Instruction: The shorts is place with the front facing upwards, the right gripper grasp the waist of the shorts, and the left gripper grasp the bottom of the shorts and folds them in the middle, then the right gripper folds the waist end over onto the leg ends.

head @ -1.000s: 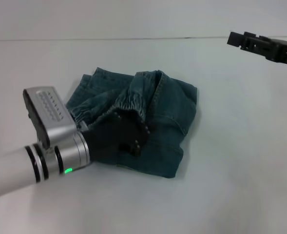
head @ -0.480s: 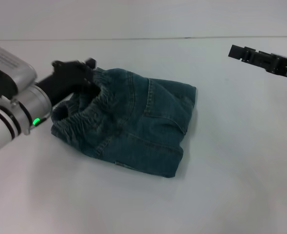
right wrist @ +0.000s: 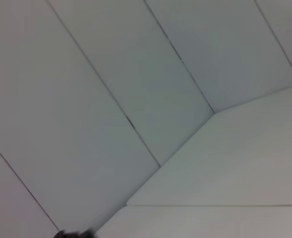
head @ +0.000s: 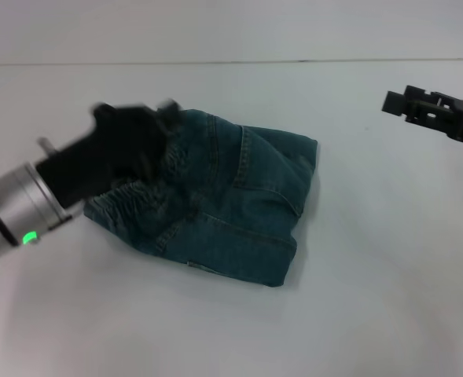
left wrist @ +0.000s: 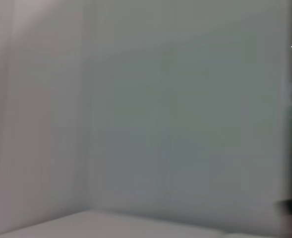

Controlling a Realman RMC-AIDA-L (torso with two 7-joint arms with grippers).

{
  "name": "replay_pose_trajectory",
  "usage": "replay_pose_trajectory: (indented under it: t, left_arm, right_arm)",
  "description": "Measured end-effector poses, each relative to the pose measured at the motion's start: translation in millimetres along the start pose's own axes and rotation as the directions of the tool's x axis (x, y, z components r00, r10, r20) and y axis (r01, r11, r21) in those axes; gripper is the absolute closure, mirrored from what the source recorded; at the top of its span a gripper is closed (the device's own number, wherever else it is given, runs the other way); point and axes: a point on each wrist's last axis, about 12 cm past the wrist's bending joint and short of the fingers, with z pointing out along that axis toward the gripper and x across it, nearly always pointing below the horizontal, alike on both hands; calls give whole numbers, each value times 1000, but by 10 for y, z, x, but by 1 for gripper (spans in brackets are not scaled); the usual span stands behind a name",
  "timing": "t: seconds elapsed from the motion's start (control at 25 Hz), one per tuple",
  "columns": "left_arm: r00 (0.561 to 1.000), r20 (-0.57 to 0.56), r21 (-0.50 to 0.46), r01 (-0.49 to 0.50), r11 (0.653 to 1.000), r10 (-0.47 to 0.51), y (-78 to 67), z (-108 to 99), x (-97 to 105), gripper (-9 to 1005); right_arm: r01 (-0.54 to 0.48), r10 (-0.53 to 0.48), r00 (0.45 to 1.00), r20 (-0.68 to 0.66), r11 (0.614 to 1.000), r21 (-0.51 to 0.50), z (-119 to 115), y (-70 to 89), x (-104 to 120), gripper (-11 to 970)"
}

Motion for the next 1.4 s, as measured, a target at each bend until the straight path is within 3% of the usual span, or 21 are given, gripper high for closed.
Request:
replay_pose_trajectory:
  t: [0.08, 0.16, 0.28, 0.4, 0.6, 0.72, 0.8, 0.92, 1.04, 1.12, 1.28, 1.32, 1.4]
  left_arm:
    - [1000, -6, 133, -6, 991, 7, -124, 28, -34, 994]
    - [998, -55, 207, 13, 978, -2, -203, 123, -3, 993]
    - [988, -152, 200, 18, 980, 13, -205, 265, 102, 991]
    - [966, -259, 113, 12, 994, 18, -123, 402, 230, 992]
    - [935, -355, -88, -20, 996, -13, 115, 445, 329, 994]
    - [926, -374, -209, -36, 977, -46, 272, 410, 337, 995]
    - [923, -372, -324, -36, 945, -92, 403, 354, 342, 996]
    - [918, -376, -404, -42, 914, -124, 496, 297, 355, 997]
    - [933, -336, -426, -31, 904, -127, 528, 253, 308, 996]
    - [961, -253, -393, 3, 920, -112, 481, 182, 231, 996]
    - [991, -102, -183, 69, 981, -89, 295, 73, 5, 995]
    - [989, -86, -83, 110, 990, -118, 226, 16, -86, 994]
    - [969, -116, -8, 218, 976, -218, 191, -51, -183, 994]
  right_arm:
    - [-1, 0, 1000, 9, 1000, 8, -35, -11, 8, 41]
    - [-5, 5, 1000, 15, 1000, 15, -46, -21, 13, 40]
    - [-7, 7, 1000, 17, 1000, 19, -50, -26, 14, 39]
    - [-9, 8, 1000, 24, 1000, 23, -60, -32, 9, 39]
    - [-19, 18, 999, 35, 999, 29, -72, -40, 21, 37]
    - [-31, 30, 999, 35, 999, 34, -74, -54, 44, 36]
    - [-36, 34, 999, 36, 999, 41, -74, -64, 50, 36]
    - [-37, 36, 999, 37, 998, 46, -72, -69, 53, 35]
    - [-36, 34, 999, 39, 998, 43, -78, -66, 49, 34]
    - [-23, 22, 999, 44, 999, 32, -109, -53, 33, 33]
    - [47, -46, 999, 25, 998, -50, -195, 35, 16, 32]
    - [68, -68, 998, 10, 994, -83, -210, 70, 19, 32]
    - [106, -111, 993, -29, 983, -151, -223, 145, 35, 31]
